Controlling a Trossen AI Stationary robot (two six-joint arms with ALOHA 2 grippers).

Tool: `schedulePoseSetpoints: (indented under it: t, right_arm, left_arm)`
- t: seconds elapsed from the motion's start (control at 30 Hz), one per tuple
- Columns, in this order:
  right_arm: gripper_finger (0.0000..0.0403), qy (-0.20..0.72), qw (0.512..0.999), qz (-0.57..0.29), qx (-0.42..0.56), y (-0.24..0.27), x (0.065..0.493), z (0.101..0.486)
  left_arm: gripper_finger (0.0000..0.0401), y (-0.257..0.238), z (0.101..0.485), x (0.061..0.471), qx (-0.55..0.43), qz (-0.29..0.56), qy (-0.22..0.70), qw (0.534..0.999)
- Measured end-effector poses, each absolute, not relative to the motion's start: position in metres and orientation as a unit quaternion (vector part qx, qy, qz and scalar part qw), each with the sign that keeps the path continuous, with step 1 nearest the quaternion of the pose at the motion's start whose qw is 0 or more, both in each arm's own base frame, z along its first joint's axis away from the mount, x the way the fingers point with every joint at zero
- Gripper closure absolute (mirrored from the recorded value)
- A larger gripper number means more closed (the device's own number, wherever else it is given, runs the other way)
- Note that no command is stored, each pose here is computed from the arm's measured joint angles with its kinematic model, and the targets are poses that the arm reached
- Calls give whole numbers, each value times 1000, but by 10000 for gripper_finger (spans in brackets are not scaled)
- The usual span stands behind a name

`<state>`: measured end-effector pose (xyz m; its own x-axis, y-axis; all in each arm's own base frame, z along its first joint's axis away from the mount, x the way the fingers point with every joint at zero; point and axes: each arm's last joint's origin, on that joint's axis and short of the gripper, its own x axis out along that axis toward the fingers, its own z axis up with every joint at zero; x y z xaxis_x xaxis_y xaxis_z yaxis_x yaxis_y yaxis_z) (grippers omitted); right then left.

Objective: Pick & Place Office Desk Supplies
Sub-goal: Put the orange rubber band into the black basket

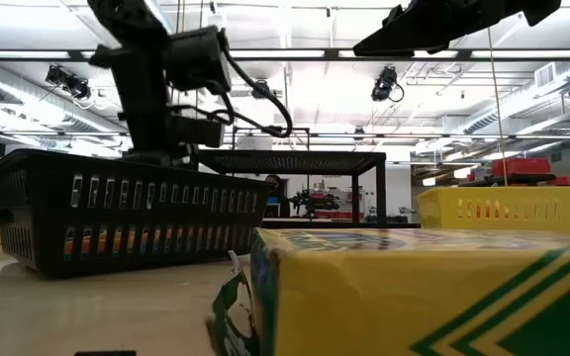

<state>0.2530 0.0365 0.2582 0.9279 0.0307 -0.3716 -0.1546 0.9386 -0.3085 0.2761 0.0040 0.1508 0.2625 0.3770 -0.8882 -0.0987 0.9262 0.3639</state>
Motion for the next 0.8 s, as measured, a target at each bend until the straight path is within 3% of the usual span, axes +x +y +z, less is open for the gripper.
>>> schedulePoseSetpoints:
  t: [0.33, 0.63, 0.8]
  right_arm:
    - [291, 184, 967, 48, -169, 37, 253, 258]
    - [291, 184, 967, 51, -171, 38, 253, 258]
    - [291, 183, 966, 51, -172, 38, 253, 258]
  left_arm:
    - [400, -24, 186, 291, 161, 136, 577, 789]
    - [399, -23, 183, 289, 164, 103, 588, 786]
    - [371, -7, 172, 284, 138, 62, 612, 776]
